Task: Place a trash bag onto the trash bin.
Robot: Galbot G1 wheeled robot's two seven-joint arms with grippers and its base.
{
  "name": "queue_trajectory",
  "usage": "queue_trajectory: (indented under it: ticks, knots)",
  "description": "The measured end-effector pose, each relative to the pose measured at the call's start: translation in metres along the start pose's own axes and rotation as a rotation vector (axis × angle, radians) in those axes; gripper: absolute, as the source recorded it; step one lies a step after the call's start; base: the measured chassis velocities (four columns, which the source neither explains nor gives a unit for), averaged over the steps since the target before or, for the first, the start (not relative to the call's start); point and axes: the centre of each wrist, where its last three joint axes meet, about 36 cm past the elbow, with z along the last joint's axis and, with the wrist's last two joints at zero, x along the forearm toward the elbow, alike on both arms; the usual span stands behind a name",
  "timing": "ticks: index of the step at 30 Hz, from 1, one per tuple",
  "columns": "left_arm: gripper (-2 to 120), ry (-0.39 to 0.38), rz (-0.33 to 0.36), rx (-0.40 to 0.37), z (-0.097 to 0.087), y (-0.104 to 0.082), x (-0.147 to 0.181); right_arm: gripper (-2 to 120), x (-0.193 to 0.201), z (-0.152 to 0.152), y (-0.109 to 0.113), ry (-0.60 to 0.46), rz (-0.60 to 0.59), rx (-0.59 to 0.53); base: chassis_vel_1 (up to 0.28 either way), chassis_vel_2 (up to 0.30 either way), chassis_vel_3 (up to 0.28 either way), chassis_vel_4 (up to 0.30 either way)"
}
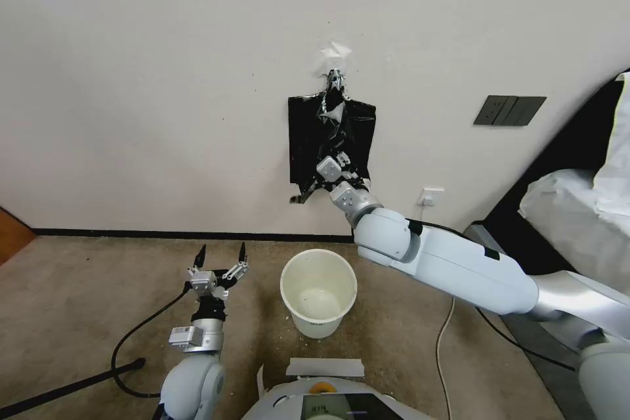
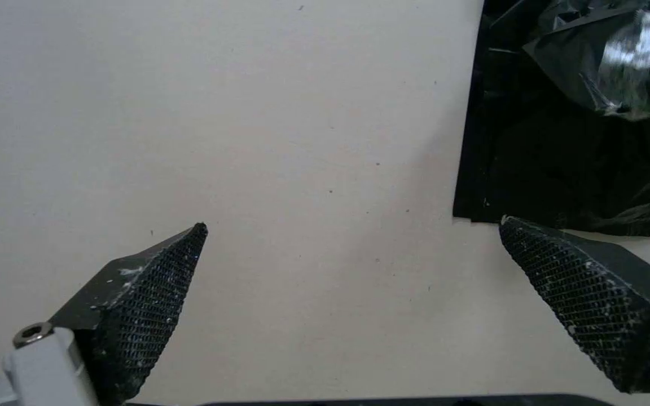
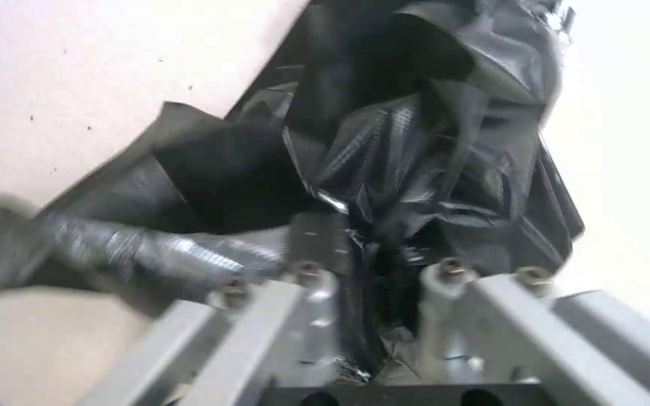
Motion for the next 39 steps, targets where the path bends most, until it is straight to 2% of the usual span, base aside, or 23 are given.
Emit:
queue_trajectory:
  ticks: [1, 2, 5, 6, 9, 10, 13, 14, 16, 18, 21, 22, 26, 30, 33, 34, 36, 38, 39]
  knots:
    - [100, -0.003, 0.006, 0.001, -0.003, 0.0, -0.001, 1, 0.001, 0.002, -0.002, -0.015, 0.002, -0.032, 0.0, 0.0, 0.0, 0.0]
    - [100, -0.003, 0.006, 0.001, -0.003, 0.0, -0.001, 1, 0.001, 0.002, -0.002, -0.015, 0.002, -0.032, 0.0, 0.0, 0.0, 0.0]
    - [100, -0.018, 0.035, 0.006, -0.019, 0.001, -0.007, 0, 0.002, 0.013, -0.008, -0.133, -0.001, -0.168, 0.0, 0.0, 0.0, 0.0]
    - [100, -0.018, 0.035, 0.006, -0.019, 0.001, -0.007, 0, 0.002, 0.013, -0.008, -0.133, -0.001, -0.168, 0.0, 0.0, 0.0, 0.0]
    - [100, -0.034, 0.095, 0.012, -0.042, 0.006, -0.021, 0, 0.006, 0.028, -0.013, -0.256, -0.002, -0.286, 0.0, 0.0, 0.0, 0.0]
    - [100, -0.034, 0.095, 0.012, -0.042, 0.006, -0.021, 0, 0.006, 0.028, -0.013, -0.256, -0.002, -0.286, 0.0, 0.0, 0.0, 0.0]
    - [100, -0.042, 0.163, 0.009, -0.065, 0.015, -0.04, 0, 0.01, 0.043, -0.013, -0.301, 0.0, -0.333, 0.0, 0.0, 0.0, 0.0]
    - [100, -0.042, 0.163, 0.009, -0.065, 0.015, -0.04, 0, 0.01, 0.043, -0.013, -0.301, 0.0, -0.333, 0.0, 0.0, 0.0, 0.0]
    - [100, -0.049, 0.216, 0.003, -0.085, 0.021, -0.059, 0, 0.012, 0.056, -0.01, -0.313, 0.005, -0.316, 0.0, 0.0, 0.0, 0.0]
    - [100, -0.052, 0.234, -0.004, -0.091, 0.023, -0.064, 0, 0.012, 0.058, -0.009, -0.315, 0.007, -0.31, 0.0, 0.0, 0.0, 0.0]
    - [100, -0.089, 0.333, -0.091, -0.126, 0.032, -0.103, 0, 0.011, 0.068, -0.005, -0.326, 0.022, -0.262, 0.0, 0.0, 0.0, 0.0]
    - [100, -0.089, 0.333, -0.091, -0.126, 0.032, -0.103, 0, 0.011, 0.068, -0.005, -0.326, 0.022, -0.262, 0.0, 0.0, 0.0, 0.0]
    - [100, -0.117, 0.431, -0.184, -0.162, 0.036, -0.147, 0, 0.009, 0.069, -0.004, -0.341, 0.026, -0.243, 0.0, 0.0, 0.0, 0.0]
    - [100, -0.113, 0.478, -0.216, -0.175, 0.034, -0.169, 0, 0.008, 0.067, -0.005, -0.349, 0.025, -0.237, 0.0, 0.0, 0.0, 0.0]
    - [100, -0.128, 0.555, -0.303, -0.198, 0.022, -0.201, 0, 0.007, 0.064, -0.007, -0.36, 0.026, -0.229, 0.0, 0.0, 0.0, 0.0]
    - [100, -0.128, 0.555, -0.303, -0.198, 0.022, -0.201, 0, 0.007, 0.064, -0.007, -0.36, 0.026, -0.229, 0.0, 0.0, 0.0, 0.0]
    - [100, -0.13, 0.591, -0.368, -0.206, 0.013, -0.217, 0, 0.006, 0.062, -0.008, -0.364, 0.028, -0.226, 0.0, 0.0, 0.0, 0.0]
    - [100, -0.126, 0.603, -0.39, -0.208, 0.01, -0.223, 0, 0.006, 0.062, -0.008, -0.366, 0.028, -0.225, 0.0, 0.0, 0.0, 0.0]
    - [100, -0.115, 0.626, -0.432, -0.209, 0.005, -0.232, 0, 0.006, 0.061, -0.009, -0.367, 0.028, -0.225, 0.0, 0.0, 0.0, 0.0]
